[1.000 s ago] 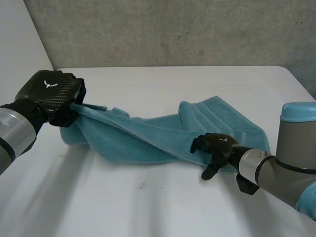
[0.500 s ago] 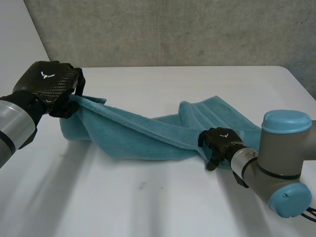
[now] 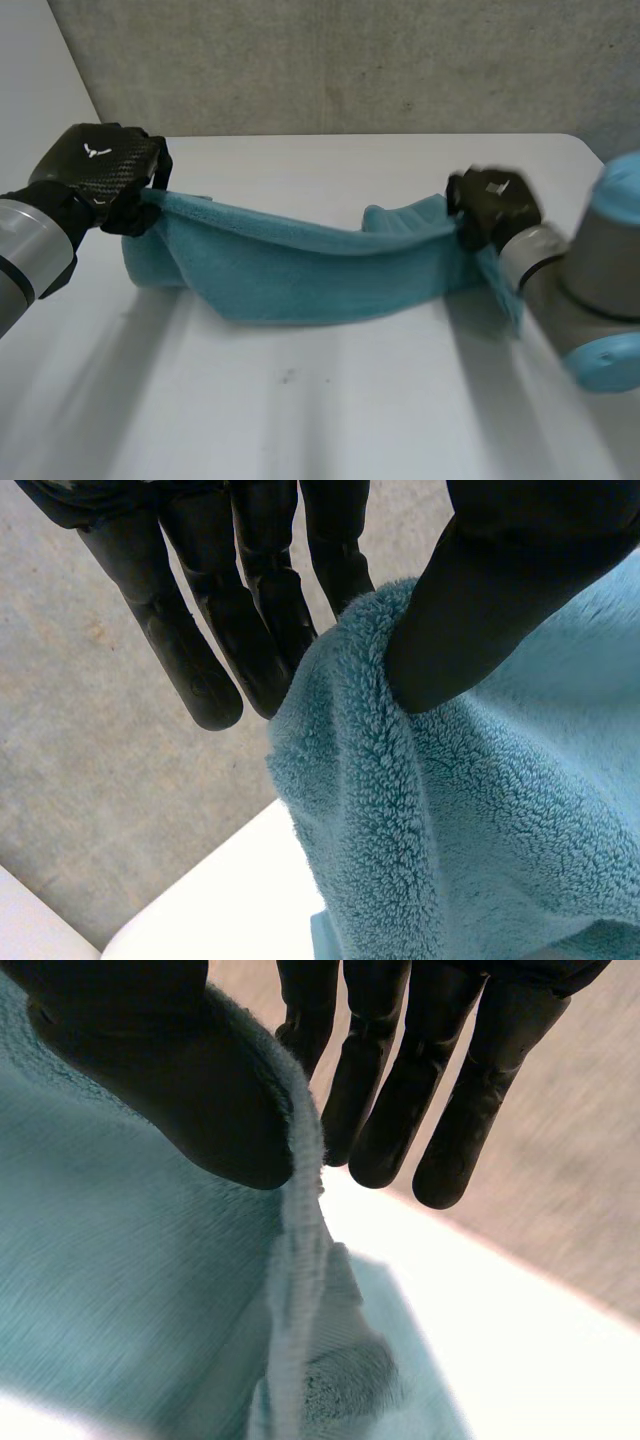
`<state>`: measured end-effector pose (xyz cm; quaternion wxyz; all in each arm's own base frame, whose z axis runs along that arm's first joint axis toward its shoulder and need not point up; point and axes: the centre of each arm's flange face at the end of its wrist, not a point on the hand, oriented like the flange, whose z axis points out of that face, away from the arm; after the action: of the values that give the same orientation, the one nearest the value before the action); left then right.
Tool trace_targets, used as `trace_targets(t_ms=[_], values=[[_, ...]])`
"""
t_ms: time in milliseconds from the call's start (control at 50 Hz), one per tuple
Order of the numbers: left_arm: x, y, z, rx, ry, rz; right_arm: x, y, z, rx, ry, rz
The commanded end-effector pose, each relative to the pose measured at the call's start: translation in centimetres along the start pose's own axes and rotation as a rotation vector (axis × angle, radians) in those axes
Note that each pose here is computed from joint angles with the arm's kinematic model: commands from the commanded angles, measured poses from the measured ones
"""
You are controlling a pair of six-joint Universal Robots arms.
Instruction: Fold the laundry
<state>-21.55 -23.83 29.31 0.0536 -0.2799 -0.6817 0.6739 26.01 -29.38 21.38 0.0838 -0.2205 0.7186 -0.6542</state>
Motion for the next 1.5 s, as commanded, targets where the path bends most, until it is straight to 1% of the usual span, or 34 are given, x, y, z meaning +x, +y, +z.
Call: trace_targets(t_ms=[20, 100, 200, 220, 320, 420, 440, 460, 480, 500, 520, 540, 560, 580, 600, 620, 640, 660, 680, 700, 760, 820, 860, 900, 960, 980, 1000, 1020, 1040, 1060, 1080, 1220, 1380, 1500], values=[[0.1, 2.7, 1.0, -0.100, -0.005, -0.018, 2.7, -4.9, -3.3, 0.027, -0.044, -0.154], [0.9, 6.6, 2.0, -0.249, 0.009, -0.038, 2.8, -4.1, -4.6, -0.083, -0.110, -0.228], [1.9, 10.4, 2.5, -0.415, 0.029, -0.056, 1.8, 0.3, -5.9, -0.381, -0.267, -0.377], [2.1, 11.3, 2.7, -0.455, 0.031, -0.056, 1.8, 0.3, -5.9, -0.382, -0.267, -0.378], [2.3, 11.9, 4.7, -0.448, 0.034, -0.045, 1.7, 2.8, -4.4, -0.480, -0.311, -0.445], [1.4, 10.1, 8.4, -0.318, -0.005, -0.019, 3.0, 2.6, -0.2, -0.424, -0.195, -0.454], [0.8, 8.4, 9.8, -0.234, -0.027, -0.007, 3.5, 1.7, 1.4, -0.360, -0.139, -0.462], [0.8, 8.4, 9.8, -0.233, -0.027, -0.007, 4.1, -0.1, 2.9, -0.270, -0.077, -0.472], [-0.1, 6.2, 11.1, -0.135, -0.062, 0.007, 4.2, -0.1, 2.9, -0.269, -0.077, -0.472], [-0.1, 6.2, 11.2, -0.134, -0.062, 0.007, 4.7, -2.7, 4.2, -0.149, -0.002, -0.486], [-1.2, 3.7, 12.3, -0.020, -0.104, 0.020, 5.3, -6.0, 5.4, 0.000, 0.081, -0.493], [-2.3, 1.0, 13.2, 0.111, -0.154, 0.034, 5.4, -6.1, 5.4, 0.001, 0.081, -0.493], [-2.4, 1.0, 13.2, 0.113, -0.154, 0.034, 5.9, -9.0, 6.2, 0.145, 0.150, -0.495], [-3.5, -2.2, 13.6, 0.260, -0.218, 0.052, 6.6, -12.8, 6.3, 0.323, 0.233, -0.486], [-4.9, -5.9, 13.2, 0.427, -0.308, 0.056, 6.6, -12.8, 6.3, 0.324, 0.234, -0.486], [-5.0, -5.9, 13.2, 0.429, -0.309, 0.056, 7.0, -16.3, 5.5, 0.486, 0.296, -0.480], [-6.3, -9.1, 12.1, 0.583, -0.405, 0.053, 7.0, -16.4, 5.5, 0.488, 0.297, -0.480], [-6.3, -9.1, 12.1, 0.584, -0.406, 0.053, 7.3, -19.4, 4.2, 0.632, 0.346, -0.472], [-7.3, -11.6, 11.0, 0.712, -0.492, 0.048, 7.7, -22.1, 2.7, 0.754, 0.396, -0.464], [-8.3, -13.2, 9.9, 0.796, -0.562, 0.036, 7.7, -22.1, 2.6, 0.755, 0.396, -0.464], [-8.3, -12.6, 9.2, 0.771, -0.574, 0.031, 7.8, -23.1, 1.1, 0.816, 0.409, -0.453], [-8.0, -11.6, 9.0, 0.717, -0.557, 0.031, 7.2, -20.7, 1.6, 0.716, 0.356, -0.450], [-7.1, -8.3, 9.3, 0.574, -0.519, 0.024, 6.8, -19.2, 1.8, 0.653, 0.320, -0.450], [-6.6, -6.4, 9.4, 0.497, -0.500, 0.020, 6.0, -15.6, 2.3, 0.516, 0.231, -0.450], [-5.3, -2.1, 9.4, 0.342, -0.457, 0.014, 5.6, -13.7, 2.4, 0.451, 0.184, -0.448], [-5.3, -2.1, 9.4, 0.342, -0.457, 0.014, 5.0, -11.7, 2.4, 0.386, 0.135, -0.444], [-4.6, 0.2, 9.3, 0.268, -0.435, 0.012, 4.5, -9.7, 2.6, 0.327, 0.088, -0.438], [-3.8, 2.7, 9.3, 0.192, -0.416, 0.009, 4.4, -9.6, 2.6, 0.326, 0.087, -0.438], [-3.8, 2.7, 9.3, 0.191, -0.416, 0.009, 4.0, -7.3, 2.9, 0.257, 0.048, -0.428], [-2.8, 5.2, 9.2, 0.119, -0.387, 0.013, 3.5, -4.9, 3.2, 0.190, 0.011, -0.417], [-2.1, 7.3, 8.9, 0.045, -0.365, 0.012, 3.5, -4.9, 3.2, 0.189, 0.010, -0.416], [0.7, 12.9, 7.5, -0.138, -0.289, 0.009, 1.9, 4.1, 3.2, -0.088, -0.097, -0.370], [1.8, 14.7, 5.5, -0.260, -0.244, 0.008, 1.1, 7.1, 1.1, -0.213, -0.155, -0.339], [2.1, 14.3, 3.8, -0.308, -0.214, 0.007, 2.1, 6.0, 0.0, -0.202, -0.122, -0.336]])
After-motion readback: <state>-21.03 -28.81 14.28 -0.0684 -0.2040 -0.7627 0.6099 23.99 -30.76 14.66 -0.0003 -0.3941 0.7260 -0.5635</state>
